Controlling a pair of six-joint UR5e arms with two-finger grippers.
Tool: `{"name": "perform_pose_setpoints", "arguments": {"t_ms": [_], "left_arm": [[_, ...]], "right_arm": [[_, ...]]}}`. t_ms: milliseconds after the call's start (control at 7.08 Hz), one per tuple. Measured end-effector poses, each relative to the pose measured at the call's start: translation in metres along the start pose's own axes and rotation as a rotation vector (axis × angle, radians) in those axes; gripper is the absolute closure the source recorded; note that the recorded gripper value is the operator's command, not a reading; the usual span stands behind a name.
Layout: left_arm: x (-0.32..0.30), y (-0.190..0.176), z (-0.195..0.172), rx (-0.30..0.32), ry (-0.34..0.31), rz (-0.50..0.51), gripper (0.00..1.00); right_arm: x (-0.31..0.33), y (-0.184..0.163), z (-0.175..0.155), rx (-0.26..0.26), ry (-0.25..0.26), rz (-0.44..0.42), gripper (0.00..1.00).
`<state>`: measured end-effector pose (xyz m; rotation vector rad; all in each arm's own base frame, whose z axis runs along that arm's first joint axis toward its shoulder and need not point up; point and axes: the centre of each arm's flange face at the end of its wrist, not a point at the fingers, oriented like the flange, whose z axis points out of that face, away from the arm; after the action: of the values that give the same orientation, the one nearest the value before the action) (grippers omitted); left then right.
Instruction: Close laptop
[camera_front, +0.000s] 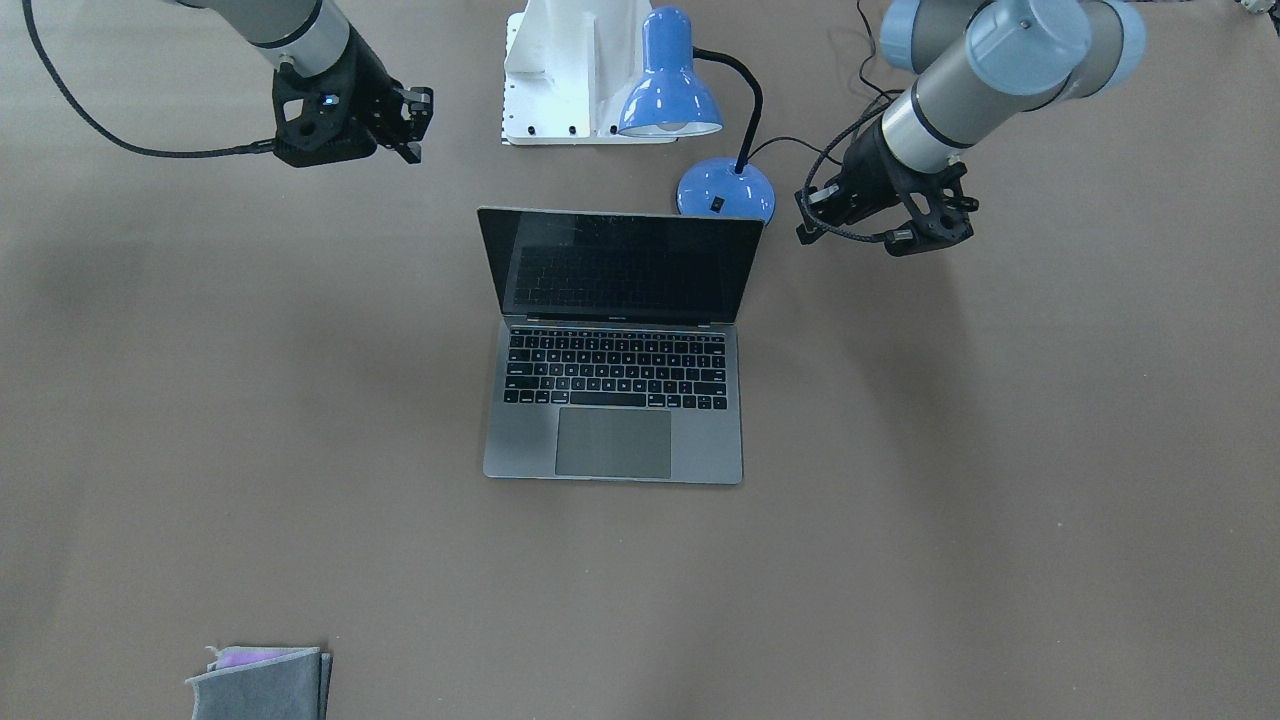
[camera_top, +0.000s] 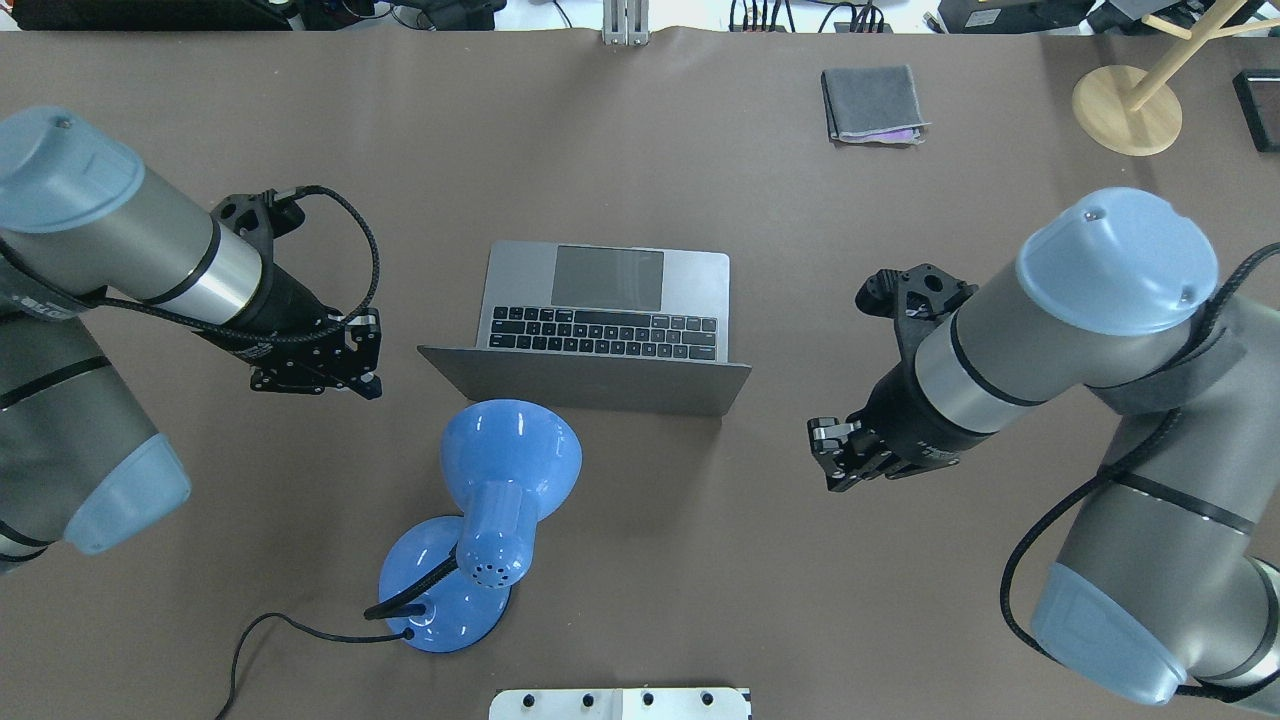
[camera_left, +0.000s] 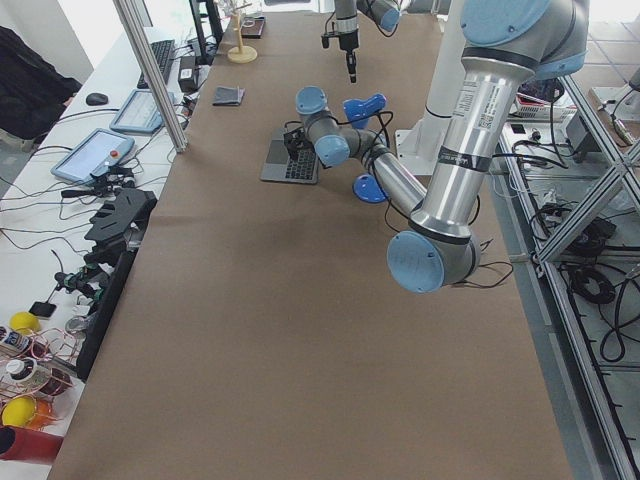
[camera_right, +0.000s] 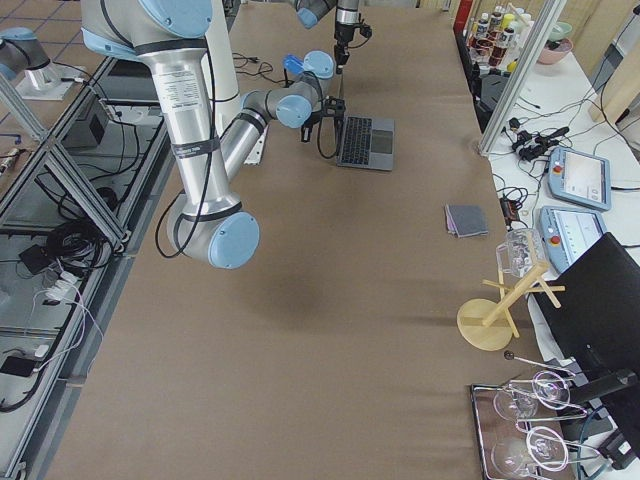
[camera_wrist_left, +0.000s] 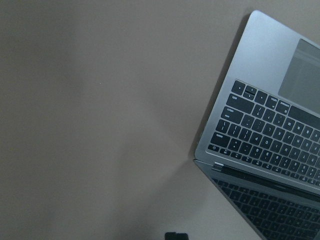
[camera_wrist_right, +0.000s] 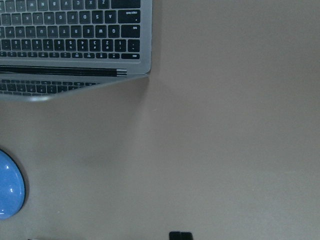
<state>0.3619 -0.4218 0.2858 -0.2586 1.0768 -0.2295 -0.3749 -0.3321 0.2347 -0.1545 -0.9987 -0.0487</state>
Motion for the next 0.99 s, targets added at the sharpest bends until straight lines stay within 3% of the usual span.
{"name": "perform_pose_setpoints", "arguments": {"t_ms": [424, 989], "left_arm": [[0.030, 0.043, 0.017, -0.056, 0.018, -0.028, 1.00], [0.066, 0.061, 0.042, -0.047, 0.019, -0.052, 1.00]], "right_arm": [[-0.046, 0.008, 0.014, 0.012, -0.021, -0.011, 1.00], [-0.090, -0.042, 0.021, 0.072, -0.017, 0.012, 1.00]]}}
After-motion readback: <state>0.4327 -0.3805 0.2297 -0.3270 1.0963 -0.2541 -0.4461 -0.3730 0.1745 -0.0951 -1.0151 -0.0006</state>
